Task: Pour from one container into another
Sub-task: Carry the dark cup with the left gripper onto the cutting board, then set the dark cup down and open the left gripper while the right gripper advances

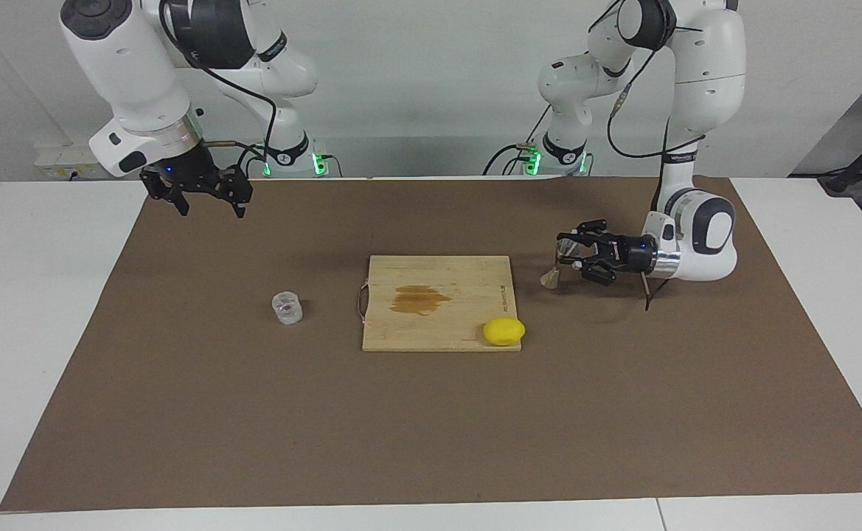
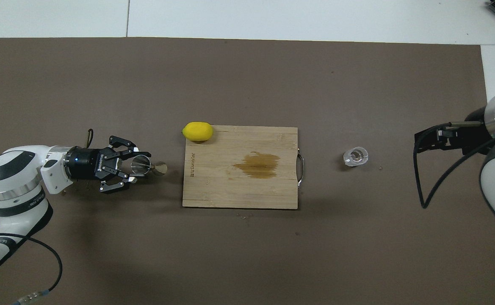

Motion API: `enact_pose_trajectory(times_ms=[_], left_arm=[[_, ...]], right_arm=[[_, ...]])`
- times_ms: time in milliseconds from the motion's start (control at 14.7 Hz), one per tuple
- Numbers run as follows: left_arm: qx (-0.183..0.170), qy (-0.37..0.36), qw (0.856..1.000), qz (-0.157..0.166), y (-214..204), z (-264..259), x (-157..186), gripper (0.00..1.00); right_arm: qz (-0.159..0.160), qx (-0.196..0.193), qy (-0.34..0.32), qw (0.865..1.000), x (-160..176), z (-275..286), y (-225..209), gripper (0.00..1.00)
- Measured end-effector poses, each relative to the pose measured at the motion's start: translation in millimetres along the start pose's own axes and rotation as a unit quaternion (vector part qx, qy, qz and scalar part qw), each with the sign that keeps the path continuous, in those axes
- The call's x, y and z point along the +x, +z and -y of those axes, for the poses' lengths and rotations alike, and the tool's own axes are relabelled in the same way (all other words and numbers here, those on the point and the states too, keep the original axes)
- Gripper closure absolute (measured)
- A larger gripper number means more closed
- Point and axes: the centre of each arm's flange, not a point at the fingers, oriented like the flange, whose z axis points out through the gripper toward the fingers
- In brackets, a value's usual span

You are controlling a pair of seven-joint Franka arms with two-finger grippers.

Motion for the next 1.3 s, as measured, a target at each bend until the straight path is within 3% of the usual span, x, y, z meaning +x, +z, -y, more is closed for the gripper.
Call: enact_pose_trajectory(times_ms=[819, 1092, 1297], left_arm=[[0.102, -0.037, 0.994, -0.020, 171, -10, -29, 0.49], [0.149, -0.028, 0.988, -0.035, 241, -23, -42, 0.49], [0.176, -0.019, 0.984, -0.030, 259, -27, -47, 0.49]], right_arm=[[-0.001, 0.000, 0.004, 1.000, 0, -1, 0, 0.00], [-0.019, 0.003, 0.045, 0.999, 4, 1, -3, 0.01], [-0.027, 0.006, 0.091, 0.995, 6, 2, -1, 0.01]])
